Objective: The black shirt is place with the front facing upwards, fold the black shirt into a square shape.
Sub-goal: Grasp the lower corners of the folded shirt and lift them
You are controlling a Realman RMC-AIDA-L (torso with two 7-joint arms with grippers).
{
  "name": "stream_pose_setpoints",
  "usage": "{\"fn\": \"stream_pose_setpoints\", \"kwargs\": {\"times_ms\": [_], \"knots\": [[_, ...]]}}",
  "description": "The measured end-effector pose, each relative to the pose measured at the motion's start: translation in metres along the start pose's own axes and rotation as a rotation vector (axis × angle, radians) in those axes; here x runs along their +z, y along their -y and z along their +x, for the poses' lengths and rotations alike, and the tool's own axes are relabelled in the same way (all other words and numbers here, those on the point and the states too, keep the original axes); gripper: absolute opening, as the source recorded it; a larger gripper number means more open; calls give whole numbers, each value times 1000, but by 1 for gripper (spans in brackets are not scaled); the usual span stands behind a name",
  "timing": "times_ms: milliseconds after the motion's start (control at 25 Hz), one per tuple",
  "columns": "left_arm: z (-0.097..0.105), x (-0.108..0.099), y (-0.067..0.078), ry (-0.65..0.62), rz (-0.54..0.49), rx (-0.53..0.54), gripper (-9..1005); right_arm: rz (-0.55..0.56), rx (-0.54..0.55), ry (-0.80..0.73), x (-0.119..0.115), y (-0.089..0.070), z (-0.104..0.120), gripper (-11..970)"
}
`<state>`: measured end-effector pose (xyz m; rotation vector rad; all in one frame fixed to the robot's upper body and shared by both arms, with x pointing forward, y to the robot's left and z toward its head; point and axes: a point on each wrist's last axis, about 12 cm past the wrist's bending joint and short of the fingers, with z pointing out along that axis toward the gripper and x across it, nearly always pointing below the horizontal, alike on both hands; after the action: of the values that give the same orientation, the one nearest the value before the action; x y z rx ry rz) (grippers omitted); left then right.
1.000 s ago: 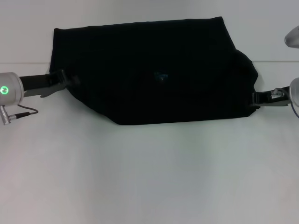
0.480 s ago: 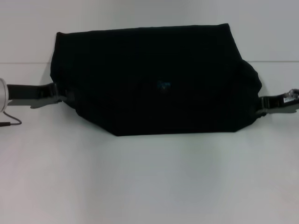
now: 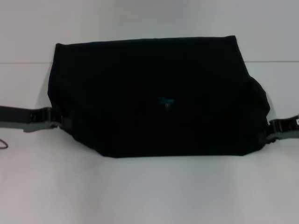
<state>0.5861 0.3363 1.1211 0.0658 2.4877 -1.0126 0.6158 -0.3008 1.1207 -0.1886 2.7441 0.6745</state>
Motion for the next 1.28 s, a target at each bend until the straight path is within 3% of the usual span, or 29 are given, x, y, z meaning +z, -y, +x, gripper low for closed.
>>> {"fn": "stream_pose_setpoints", "kwargs": {"times_ms": [1080,1280], "knots": [[62,-27,-6,-362,67,27,1,-172,60,-288,-19,26,82,68],[72,-29,-4,-410,116,35,0,-195,74,-307,-22,31,95,70]]}}
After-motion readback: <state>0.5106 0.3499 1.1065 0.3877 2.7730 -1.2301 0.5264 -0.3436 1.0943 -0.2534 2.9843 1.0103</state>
